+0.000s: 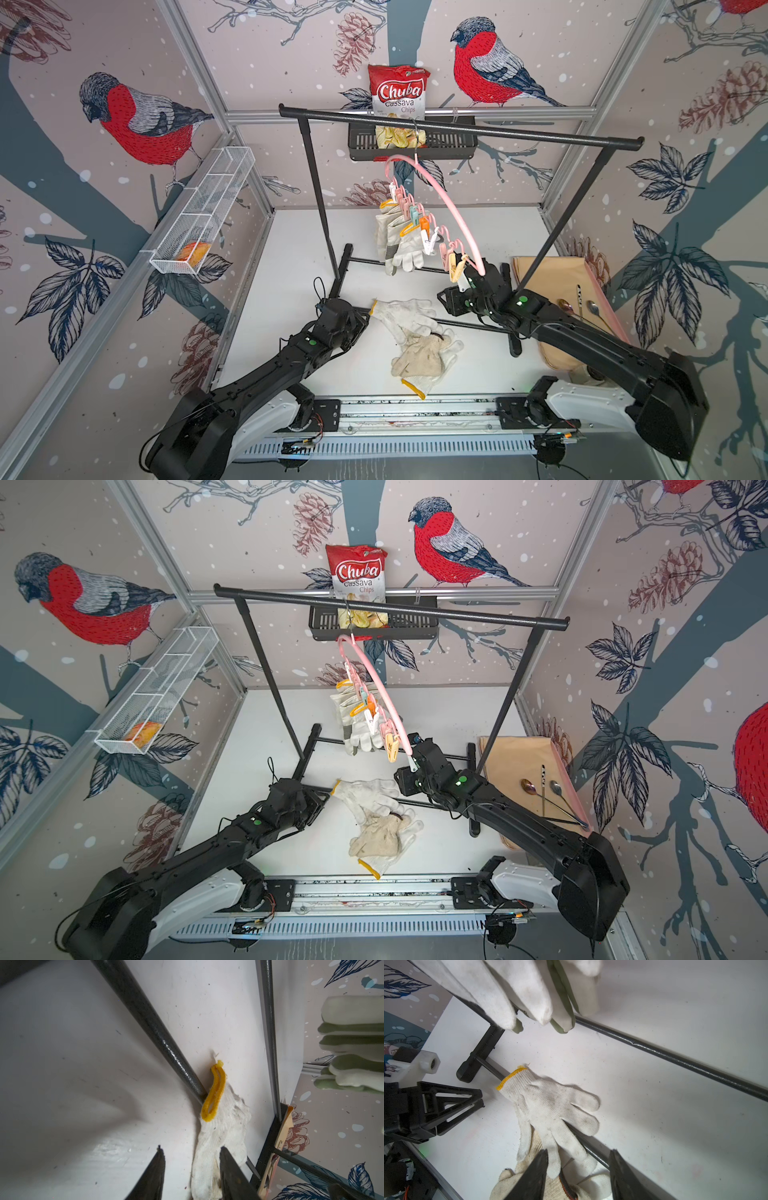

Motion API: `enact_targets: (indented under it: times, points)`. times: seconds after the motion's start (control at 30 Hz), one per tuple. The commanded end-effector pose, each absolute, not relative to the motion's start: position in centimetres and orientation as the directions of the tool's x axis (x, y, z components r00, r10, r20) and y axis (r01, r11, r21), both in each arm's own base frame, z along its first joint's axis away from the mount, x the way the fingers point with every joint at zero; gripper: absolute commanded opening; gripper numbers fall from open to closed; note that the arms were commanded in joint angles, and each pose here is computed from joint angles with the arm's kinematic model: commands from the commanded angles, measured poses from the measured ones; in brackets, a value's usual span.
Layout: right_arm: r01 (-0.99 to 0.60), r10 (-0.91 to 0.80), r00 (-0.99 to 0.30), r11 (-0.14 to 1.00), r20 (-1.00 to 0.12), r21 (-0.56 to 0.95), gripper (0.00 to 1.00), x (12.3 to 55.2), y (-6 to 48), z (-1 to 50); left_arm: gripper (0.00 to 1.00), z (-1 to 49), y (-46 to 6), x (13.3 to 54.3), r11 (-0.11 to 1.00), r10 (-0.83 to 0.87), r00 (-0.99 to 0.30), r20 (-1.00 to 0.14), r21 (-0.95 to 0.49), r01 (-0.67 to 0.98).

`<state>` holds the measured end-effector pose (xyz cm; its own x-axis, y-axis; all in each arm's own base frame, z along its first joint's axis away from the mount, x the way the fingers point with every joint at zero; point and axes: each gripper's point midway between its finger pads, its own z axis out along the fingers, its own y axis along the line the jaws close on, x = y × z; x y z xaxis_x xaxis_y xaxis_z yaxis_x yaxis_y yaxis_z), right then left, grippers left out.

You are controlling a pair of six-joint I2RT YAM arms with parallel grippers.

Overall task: Clip the gloves onto a hanger to dry
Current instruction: Pick up the glove from the center of the board.

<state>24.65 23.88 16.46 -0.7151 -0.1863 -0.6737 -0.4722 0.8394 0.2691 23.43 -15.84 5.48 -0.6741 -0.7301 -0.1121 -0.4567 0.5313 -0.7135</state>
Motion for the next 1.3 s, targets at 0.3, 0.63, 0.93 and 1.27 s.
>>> enact_targets:
  times: [0.3, 0.63, 0.93, 1.27]
  points:
    - [-0.424, -0.1, -0.739, 0.838, -0.667, 0.344, 0.54, 24.6, 22.5, 16.3, 0.45, 6.3, -17.7, 26.1, 0.497, -0.749, -0.647, -0.143, -0.768, -0.405]
    - [-0.418, -0.109, -0.755, 0.84, -0.646, 0.347, 0.54, 24.6, 22.4, 15.7, 0.36, 5.7, -19.2, 26.5, 0.484, -0.744, -0.656, -0.128, -0.78, -0.397]
    - [-0.416, -0.117, -0.763, 0.841, -0.636, 0.345, 0.54, 24.4, 22.1, 15.1, 0.22, 5.3, -19.9, 26.7, 0.472, -0.74, -0.662, -0.118, -0.792, -0.387]
    - [-0.411, -0.12, -0.769, 0.845, -0.628, 0.342, 0.54, 24.4, 22.0, 14.9, 0.03, 4.8, -20.4, 26.5, 0.461, -0.733, -0.673, -0.099, -0.8, -0.384]
